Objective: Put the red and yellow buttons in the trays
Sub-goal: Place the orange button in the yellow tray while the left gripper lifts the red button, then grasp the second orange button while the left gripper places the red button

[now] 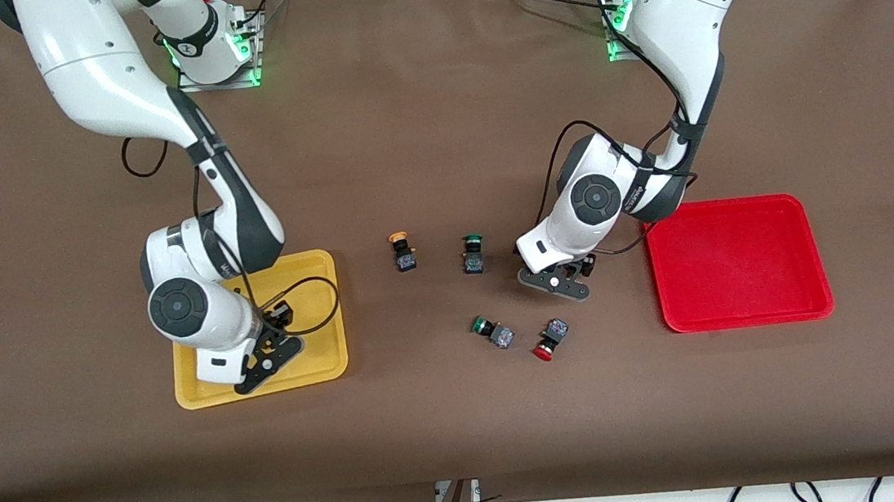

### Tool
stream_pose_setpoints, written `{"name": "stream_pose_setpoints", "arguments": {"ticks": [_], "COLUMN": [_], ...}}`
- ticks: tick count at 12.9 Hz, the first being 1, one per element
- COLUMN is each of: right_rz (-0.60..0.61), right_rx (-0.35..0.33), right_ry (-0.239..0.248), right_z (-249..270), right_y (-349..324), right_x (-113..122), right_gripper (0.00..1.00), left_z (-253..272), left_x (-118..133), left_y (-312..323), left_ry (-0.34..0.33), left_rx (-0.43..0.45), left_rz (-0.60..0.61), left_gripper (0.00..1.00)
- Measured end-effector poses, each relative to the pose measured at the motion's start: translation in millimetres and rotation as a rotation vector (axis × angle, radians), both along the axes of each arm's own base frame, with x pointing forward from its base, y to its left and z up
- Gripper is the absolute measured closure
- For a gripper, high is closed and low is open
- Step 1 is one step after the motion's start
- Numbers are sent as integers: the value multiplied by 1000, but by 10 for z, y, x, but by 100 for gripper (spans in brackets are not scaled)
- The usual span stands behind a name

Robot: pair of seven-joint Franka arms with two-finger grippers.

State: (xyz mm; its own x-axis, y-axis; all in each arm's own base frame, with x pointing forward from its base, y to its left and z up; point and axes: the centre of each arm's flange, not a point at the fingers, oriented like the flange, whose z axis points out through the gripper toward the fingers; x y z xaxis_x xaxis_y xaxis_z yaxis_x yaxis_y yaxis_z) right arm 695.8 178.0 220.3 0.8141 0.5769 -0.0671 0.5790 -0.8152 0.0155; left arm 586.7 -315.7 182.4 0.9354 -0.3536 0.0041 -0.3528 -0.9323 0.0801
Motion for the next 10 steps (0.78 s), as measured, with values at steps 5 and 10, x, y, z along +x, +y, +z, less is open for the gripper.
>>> {"name": "stream_pose_setpoints", "arguments": {"ticks": [5, 10], "right_rz": [-100, -310], "right_rx": [54, 35], "right_ry": [92, 120], "right_z": [246, 717], "right_y": [-49, 1278], "right_x": [-120, -561], "right_gripper": [18, 1], "left_z": [-5, 484], "left_x": [-1, 196], "left_y": [-3, 621], "left_ry": [2, 114], "left_rx": [4, 273], "left_rz": [15, -57], "left_gripper": [60, 60]}}
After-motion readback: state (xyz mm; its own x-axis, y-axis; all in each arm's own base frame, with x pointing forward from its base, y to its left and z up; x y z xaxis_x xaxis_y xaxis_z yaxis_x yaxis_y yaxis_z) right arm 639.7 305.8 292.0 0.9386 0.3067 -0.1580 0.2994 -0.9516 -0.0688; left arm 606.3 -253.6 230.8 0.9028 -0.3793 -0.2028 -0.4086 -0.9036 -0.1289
